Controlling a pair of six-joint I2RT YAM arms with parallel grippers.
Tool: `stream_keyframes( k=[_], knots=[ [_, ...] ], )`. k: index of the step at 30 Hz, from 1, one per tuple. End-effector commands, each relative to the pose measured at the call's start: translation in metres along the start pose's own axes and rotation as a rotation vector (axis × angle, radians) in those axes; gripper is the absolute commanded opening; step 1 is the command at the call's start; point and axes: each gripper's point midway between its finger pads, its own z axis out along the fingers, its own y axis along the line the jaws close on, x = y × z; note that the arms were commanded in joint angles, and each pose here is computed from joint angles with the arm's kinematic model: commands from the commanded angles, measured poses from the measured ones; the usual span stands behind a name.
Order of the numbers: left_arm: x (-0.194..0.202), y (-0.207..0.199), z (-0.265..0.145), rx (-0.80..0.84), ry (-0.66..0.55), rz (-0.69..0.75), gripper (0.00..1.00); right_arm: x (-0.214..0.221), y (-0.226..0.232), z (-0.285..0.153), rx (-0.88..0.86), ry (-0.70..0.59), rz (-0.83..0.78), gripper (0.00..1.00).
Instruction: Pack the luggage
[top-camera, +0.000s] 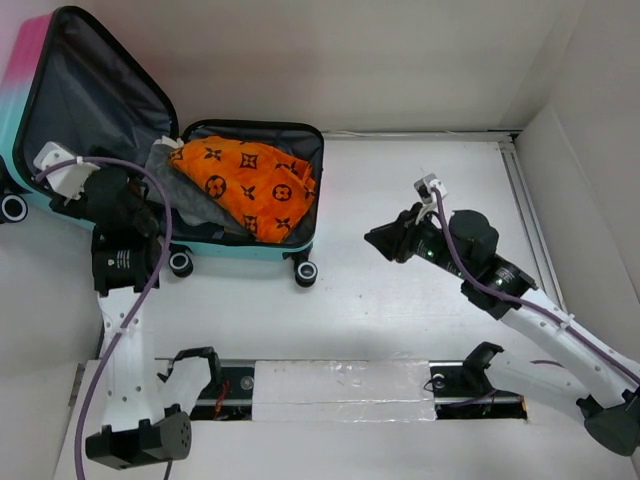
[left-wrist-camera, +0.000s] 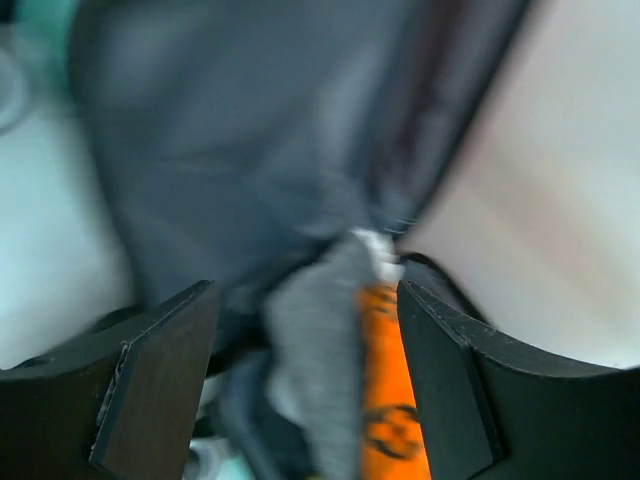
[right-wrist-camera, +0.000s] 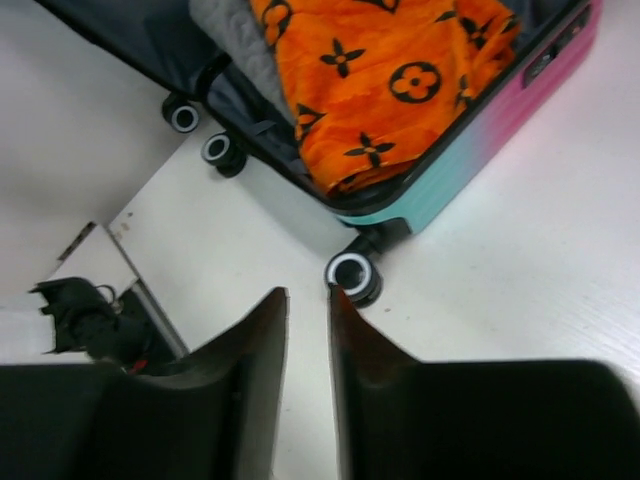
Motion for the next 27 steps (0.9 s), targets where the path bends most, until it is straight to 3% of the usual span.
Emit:
stream_keyframes(
  k=[1, 4, 5, 9, 11, 12, 17, 21, 22, 24, 27],
  knots=[
    [0.018, 0.055, -0.003, -0.247, 0.031, 0.122, 0.68, -0.009, 0.023, -0.004, -0.104, -0.038, -0.051, 0.34],
    [0.017, 0.092, -0.005, -0.452, -0.001, 0.2, 0.68, -0.004, 0.028, -0.009, -0.131, -0.024, -0.071, 0.53],
    [0.016, 0.107, -0.005, -0.52, -0.026, 0.237, 0.68, -0.001, 0.027, -0.011, -0.131, -0.025, -0.08, 0.54],
    [0.006, 0.114, 0.02, -0.556, -0.007, 0.244, 0.68, 0.005, 0.02, -0.011, -0.107, -0.02, -0.077, 0.56],
    [0.022, 0.146, 0.041, -0.689, 0.114, 0.291, 0.68, 0.01, 0.021, -0.011, -0.115, -0.007, -0.076, 0.56],
    [0.006, 0.141, 0.046, -0.71, 0.086, 0.241, 0.66, 0.011, 0.023, -0.011, -0.128, -0.002, -0.076, 0.56],
    [-0.002, 0.131, 0.064, -0.701, 0.081, 0.264, 0.64, 0.023, 0.018, -0.005, -0.122, 0.038, -0.068, 0.56],
    [0.003, 0.108, 0.077, -0.614, 0.077, 0.267, 0.47, 0.028, 0.019, 0.0, -0.127, 0.051, -0.067, 0.56],
    [-0.001, 0.101, 0.074, -0.586, 0.061, 0.266, 0.25, 0.028, 0.018, 0.002, -0.126, 0.053, -0.067, 0.56],
    [-0.001, 0.089, 0.067, -0.517, 0.062, 0.24, 0.04, 0.031, 0.017, 0.005, -0.122, 0.063, -0.065, 0.56],
    [0.013, 0.065, 0.057, -0.378, 0.108, 0.219, 0.0, 0.036, 0.01, 0.01, -0.093, 0.075, -0.061, 0.56]
  ],
)
